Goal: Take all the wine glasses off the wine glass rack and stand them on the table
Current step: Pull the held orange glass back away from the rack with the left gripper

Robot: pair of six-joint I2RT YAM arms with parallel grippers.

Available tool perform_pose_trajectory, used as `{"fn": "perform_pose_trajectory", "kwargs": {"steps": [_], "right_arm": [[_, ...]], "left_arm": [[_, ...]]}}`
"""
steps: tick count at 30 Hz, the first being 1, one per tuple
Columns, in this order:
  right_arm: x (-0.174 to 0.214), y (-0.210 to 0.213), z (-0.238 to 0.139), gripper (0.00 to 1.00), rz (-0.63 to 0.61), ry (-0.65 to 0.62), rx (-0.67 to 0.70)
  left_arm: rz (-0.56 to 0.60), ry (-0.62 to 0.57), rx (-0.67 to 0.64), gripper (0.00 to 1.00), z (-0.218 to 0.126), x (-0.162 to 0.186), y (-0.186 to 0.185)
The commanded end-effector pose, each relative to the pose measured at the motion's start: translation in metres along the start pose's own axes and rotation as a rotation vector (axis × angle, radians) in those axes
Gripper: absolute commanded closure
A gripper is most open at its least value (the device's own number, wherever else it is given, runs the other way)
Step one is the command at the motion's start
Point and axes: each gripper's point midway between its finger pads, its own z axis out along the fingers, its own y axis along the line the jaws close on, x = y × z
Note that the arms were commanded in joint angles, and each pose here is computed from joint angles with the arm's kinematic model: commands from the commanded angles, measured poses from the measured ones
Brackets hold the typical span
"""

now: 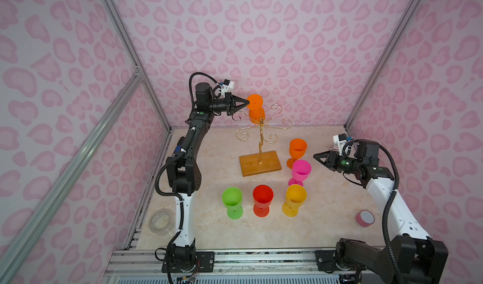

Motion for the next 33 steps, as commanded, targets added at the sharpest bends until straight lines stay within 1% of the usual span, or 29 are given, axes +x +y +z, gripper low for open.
{"fn": "perform_pose_trajectory", "kwargs": {"steps": [1,23,33], "right_arm": [[-0.002,0.002,0.001,0.70,-0.028,-0.010,-0.019],[0.000,0.000,0.001,0.70,-0.026,-0.008,-0.015],[0.000,-0.002,0.003,0.70,-0.021,-0.008,-0.016]], "left_arm": [[0.100,0.018,0.033,0.98,-0.005,0.004,-0.038],[0.114,0.023,0.028,0.98,-0.028,0.000,-0.028],[0.113,0.028,0.027,0.98,-0.032,0.002,-0.028]]}}
